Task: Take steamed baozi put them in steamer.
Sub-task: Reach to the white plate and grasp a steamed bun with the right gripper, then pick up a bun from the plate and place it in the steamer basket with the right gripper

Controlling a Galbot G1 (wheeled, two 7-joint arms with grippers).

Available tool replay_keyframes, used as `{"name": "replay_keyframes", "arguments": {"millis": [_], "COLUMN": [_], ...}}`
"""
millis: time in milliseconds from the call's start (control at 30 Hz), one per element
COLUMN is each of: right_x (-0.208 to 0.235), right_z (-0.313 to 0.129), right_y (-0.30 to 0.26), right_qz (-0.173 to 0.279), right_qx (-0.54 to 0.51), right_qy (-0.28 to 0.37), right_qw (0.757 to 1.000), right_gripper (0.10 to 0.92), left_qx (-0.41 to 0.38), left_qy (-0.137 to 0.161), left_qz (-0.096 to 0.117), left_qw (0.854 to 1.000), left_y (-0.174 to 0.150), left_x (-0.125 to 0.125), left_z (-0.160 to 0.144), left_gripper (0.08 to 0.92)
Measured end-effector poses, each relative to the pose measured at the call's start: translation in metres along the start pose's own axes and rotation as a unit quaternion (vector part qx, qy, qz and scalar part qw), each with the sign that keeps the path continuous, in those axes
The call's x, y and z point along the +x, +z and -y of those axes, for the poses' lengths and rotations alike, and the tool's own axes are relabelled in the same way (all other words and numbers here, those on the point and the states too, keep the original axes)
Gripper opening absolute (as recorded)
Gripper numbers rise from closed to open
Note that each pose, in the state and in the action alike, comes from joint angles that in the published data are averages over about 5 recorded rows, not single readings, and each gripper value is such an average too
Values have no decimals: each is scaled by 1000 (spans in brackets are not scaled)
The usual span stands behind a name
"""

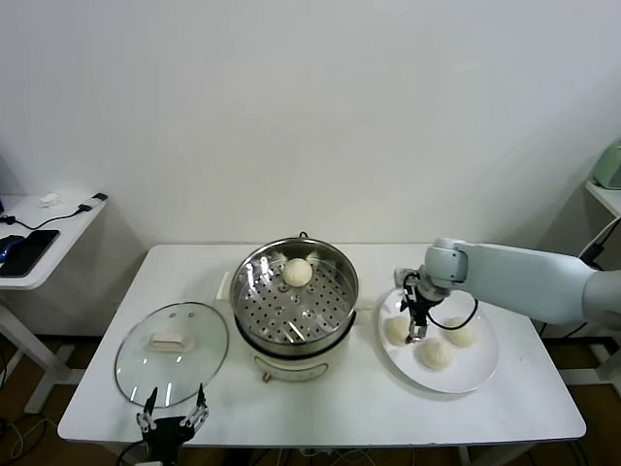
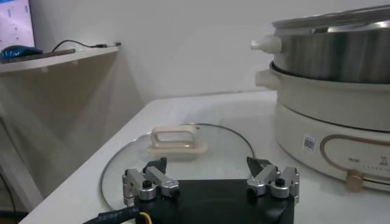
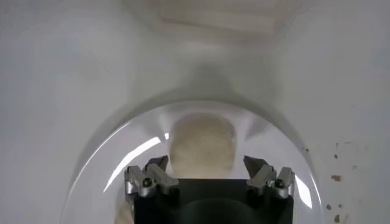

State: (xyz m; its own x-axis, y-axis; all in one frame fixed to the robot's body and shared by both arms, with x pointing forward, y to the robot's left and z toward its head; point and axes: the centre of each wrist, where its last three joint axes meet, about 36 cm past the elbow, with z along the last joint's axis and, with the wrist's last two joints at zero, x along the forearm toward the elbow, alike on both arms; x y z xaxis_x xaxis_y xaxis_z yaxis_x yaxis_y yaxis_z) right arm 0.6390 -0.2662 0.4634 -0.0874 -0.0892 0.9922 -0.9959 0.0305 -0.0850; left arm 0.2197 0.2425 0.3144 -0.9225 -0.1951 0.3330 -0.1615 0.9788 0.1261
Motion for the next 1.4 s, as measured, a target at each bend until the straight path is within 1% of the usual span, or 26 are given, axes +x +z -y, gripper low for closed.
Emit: {"name": "replay_keyframes", "arguments": {"millis": [200,433,633,833,1033,1200,1300,1400], "right_x": [-2,2,23,79,165,232,257,272], "right_z": [3,5,10,19,27,25,20,14], "right_y": [-2,-3,2,9,-8,-49,-84,-126], "right_qz": [-6,1,12,25,49,83,101,114], "right_qx": [4,11,20,28,35,46,56,67], "right_qy": [7,14,11,12,21,35,39,42], "right_qw": [1000,1000,1000,999,998,995,993,990], "right_gripper": [728,646,628,628,628,628,628,628], "left_qx": [0,-2,-5,-5,-9,-10,-9,-9], "left_qy": [1,1,2,3,4,6,8,9], "left_qz": [-1,0,2,4,5,9,12,15], "left_qw": [1000,1000,1000,1000,1000,1000,1000,1000], "left_y": [1,1,0,-3,-6,-8,-11,-13], "left_x": [0,0,1,4,6,7,7,7], "left_z": [1,1,1,3,2,4,5,5], "left_gripper": [823,823,823,823,823,823,823,823]}}
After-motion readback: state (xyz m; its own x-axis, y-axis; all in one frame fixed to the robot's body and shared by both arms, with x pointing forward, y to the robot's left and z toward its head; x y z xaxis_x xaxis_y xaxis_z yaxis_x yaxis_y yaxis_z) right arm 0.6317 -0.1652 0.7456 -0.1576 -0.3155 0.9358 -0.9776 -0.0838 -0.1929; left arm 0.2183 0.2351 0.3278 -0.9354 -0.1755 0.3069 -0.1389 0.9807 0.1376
